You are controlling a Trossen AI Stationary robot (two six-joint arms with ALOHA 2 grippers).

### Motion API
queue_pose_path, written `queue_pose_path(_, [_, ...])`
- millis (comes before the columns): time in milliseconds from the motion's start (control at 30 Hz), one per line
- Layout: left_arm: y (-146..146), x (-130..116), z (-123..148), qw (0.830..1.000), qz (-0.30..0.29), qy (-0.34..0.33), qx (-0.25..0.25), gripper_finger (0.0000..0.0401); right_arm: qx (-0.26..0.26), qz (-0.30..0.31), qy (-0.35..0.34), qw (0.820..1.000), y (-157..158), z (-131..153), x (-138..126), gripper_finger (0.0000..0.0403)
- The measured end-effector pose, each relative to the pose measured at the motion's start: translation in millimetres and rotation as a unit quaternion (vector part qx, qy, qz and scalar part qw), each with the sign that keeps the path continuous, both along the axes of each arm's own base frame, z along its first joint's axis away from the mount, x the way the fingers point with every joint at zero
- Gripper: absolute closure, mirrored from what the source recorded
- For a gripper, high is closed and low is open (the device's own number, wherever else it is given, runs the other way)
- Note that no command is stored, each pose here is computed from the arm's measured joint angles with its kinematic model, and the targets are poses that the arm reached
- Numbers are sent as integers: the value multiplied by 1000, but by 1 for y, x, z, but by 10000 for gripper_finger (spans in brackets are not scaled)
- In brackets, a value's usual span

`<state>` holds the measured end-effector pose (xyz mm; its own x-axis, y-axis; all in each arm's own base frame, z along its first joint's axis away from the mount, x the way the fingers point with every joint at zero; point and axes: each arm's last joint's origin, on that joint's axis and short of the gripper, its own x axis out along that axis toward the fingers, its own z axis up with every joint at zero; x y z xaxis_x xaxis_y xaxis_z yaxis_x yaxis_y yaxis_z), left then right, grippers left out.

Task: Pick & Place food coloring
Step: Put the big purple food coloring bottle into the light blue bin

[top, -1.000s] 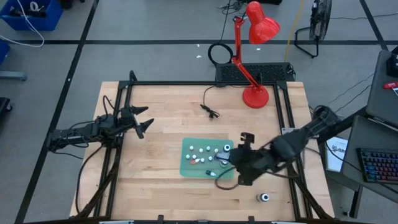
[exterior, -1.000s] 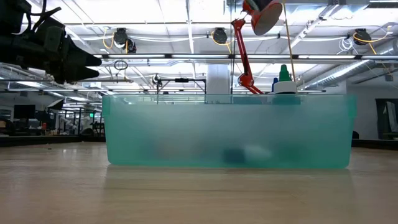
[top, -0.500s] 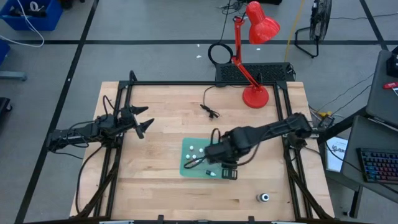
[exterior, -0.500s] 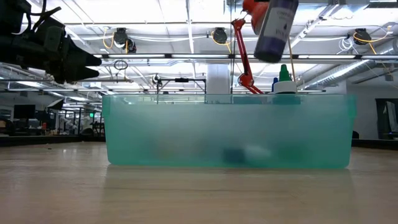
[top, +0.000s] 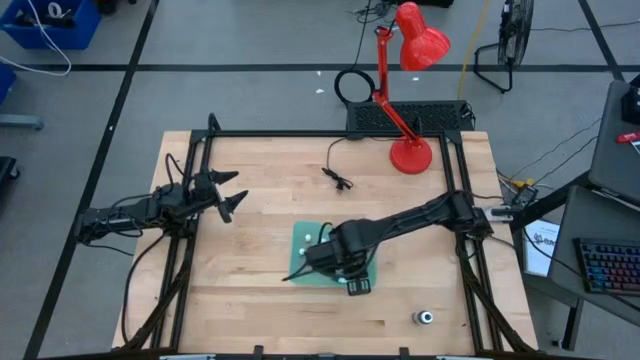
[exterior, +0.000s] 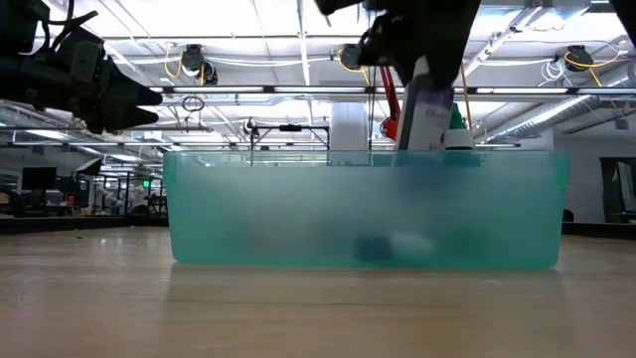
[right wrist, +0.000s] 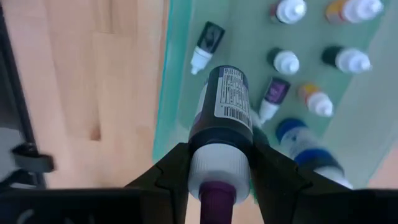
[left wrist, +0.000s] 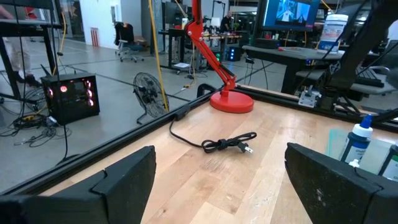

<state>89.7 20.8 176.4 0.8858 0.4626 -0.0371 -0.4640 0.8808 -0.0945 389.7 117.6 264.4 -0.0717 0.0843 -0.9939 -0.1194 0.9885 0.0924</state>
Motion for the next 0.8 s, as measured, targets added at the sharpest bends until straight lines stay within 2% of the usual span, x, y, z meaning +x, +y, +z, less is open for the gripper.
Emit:
queue_pose_path(233, [0, 0, 0, 1000, 0, 0, 0, 48, -7, 24, 9, 1000, -9, -21, 13, 276])
queue_pose_path(433, [0, 0, 0, 1000, 0, 0, 0, 48, -8, 33, -2, 999, -17, -26, 20, 276])
queue_pose_path(800, [0, 0, 0, 1000, 0, 0, 0, 48, -8, 52, 22, 998, -19, -46, 16, 277])
